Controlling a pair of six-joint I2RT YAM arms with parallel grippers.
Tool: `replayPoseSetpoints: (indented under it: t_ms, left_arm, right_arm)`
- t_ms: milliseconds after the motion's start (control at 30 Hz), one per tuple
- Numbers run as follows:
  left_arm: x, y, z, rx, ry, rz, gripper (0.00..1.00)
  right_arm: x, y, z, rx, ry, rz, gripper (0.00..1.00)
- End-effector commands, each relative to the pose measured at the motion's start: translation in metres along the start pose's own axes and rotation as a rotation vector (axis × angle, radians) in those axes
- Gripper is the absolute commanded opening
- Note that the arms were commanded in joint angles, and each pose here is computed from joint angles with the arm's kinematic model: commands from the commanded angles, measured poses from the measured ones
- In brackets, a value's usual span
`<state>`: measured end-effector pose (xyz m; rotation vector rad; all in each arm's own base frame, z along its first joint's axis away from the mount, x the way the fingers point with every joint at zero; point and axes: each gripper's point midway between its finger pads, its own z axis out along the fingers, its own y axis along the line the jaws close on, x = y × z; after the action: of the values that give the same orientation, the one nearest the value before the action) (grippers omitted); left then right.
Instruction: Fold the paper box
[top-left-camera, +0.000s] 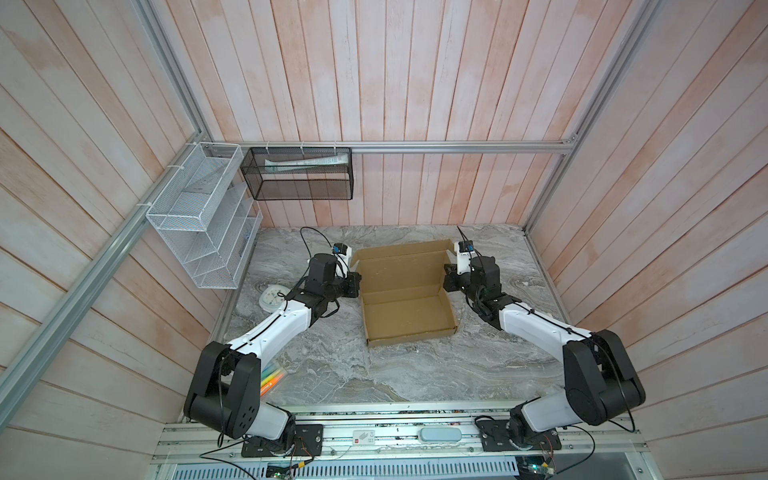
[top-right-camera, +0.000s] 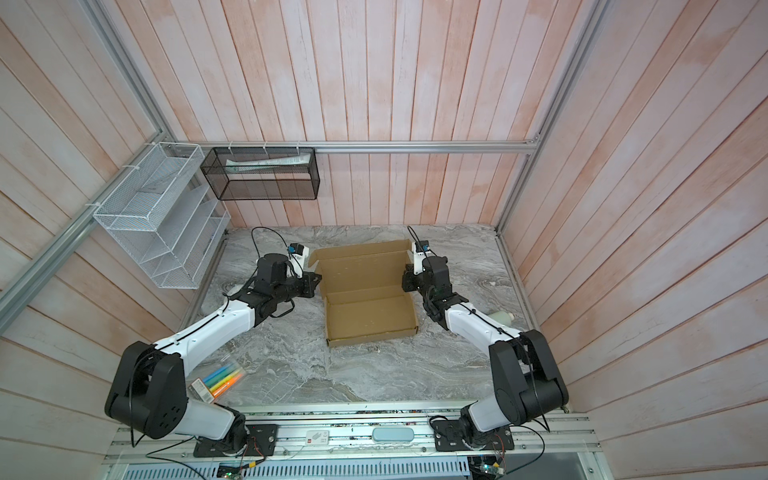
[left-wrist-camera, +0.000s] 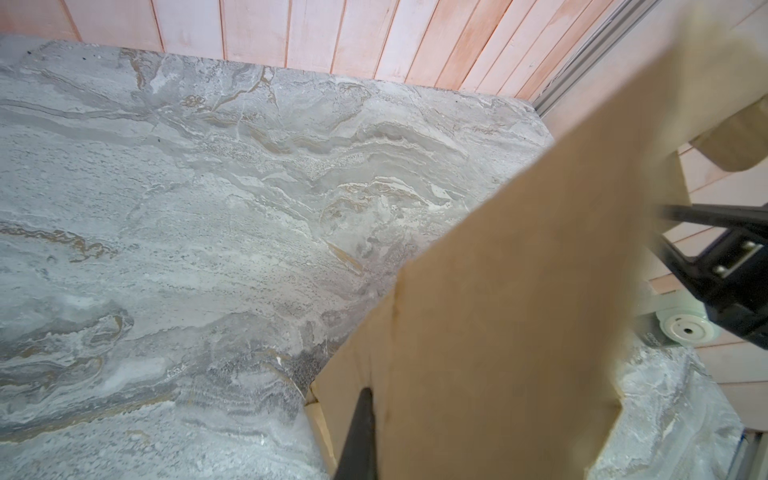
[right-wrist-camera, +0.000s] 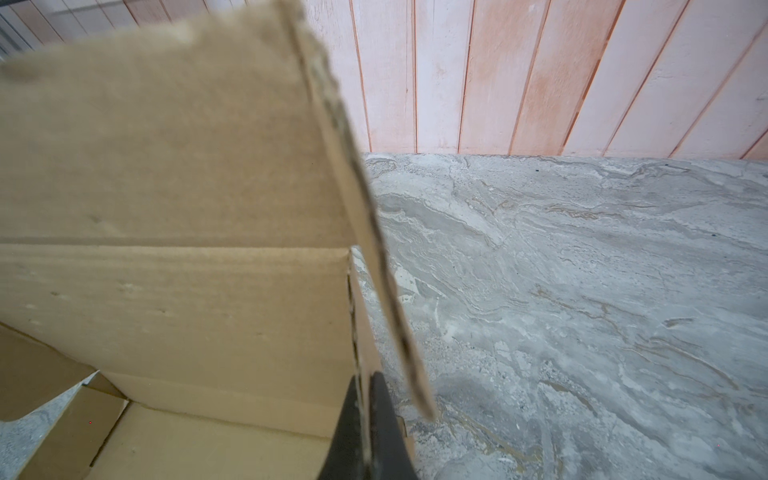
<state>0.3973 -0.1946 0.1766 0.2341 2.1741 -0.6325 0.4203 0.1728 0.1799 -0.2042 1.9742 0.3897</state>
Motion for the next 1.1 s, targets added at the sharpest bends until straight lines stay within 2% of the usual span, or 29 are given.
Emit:
replayPoseSetpoints:
  t_ms: [0,1067]
  left_arm:
    - [-0.011,-0.012,0.006,0.014,-0.037,0.038,0.03]
    - [0.03,-0.015,-0.004,-0.051,-0.105,0.076,0.0]
  right_arm:
    - [0.012,0.014,-0.006,-0.022,0.028,0.01,0.02]
    - [0.05,0.028,-0.039,-0.023,-0.013,-0.021,0.02]
